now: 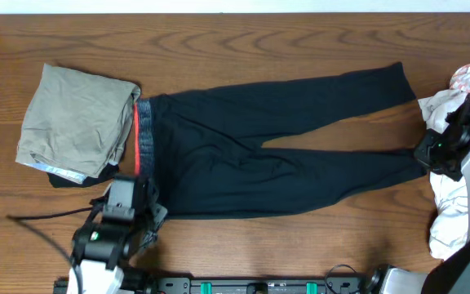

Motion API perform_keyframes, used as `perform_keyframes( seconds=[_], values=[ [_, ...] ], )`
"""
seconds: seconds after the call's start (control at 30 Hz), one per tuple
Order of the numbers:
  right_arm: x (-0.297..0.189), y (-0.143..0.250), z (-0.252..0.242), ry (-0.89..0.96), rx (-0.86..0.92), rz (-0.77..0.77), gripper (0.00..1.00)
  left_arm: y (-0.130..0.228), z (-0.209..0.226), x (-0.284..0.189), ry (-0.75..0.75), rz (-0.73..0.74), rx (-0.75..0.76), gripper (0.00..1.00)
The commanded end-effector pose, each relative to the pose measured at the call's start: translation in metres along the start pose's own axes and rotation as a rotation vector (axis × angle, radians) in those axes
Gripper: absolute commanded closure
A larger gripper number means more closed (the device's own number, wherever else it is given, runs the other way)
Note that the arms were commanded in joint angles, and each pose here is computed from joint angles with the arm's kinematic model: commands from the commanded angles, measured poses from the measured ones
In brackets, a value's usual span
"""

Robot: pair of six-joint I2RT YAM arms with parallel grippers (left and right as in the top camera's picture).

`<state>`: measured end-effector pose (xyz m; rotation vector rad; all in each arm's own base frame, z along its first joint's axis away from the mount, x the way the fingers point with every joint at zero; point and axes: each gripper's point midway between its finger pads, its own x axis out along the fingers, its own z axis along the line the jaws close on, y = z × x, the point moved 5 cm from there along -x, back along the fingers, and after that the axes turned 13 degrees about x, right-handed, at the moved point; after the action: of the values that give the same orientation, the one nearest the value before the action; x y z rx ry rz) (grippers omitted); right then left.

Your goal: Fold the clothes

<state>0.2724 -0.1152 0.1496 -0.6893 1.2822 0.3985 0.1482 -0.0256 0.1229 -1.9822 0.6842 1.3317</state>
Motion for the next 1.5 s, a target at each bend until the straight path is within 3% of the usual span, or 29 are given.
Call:
perform_keyframes(
  seconds=[0.0,0.23,0.47,1.0,1.47],
  values=[
    [-0.024,-0.002,-0.005,-0.029,0.040,-0.057,0.99,-0.008,0.003,-0.020,0.011,-0.104,0.102,0.94],
    [-0.044,0.004,-0.008,-0.063,0.049,-0.085,0.99,-0.033,0.007,-0.044,0.001,-0.335,0.083,0.94],
    [-0.036,0.003,0.002,-0.127,0.059,-0.047,0.99,-0.071,-0.024,-0.048,0.069,-0.510,0.079,0.94],
    [-0.016,-0.050,0.060,-0.200,-0.029,-0.075,0.99,-0.131,-0.085,-0.007,0.108,-0.640,0.208,0.94],
    [0.023,-0.090,0.127,-0.193,-0.088,0.005,0.99,-0.163,-0.112,0.026,0.137,-0.730,0.257,0.94]
  ],
)
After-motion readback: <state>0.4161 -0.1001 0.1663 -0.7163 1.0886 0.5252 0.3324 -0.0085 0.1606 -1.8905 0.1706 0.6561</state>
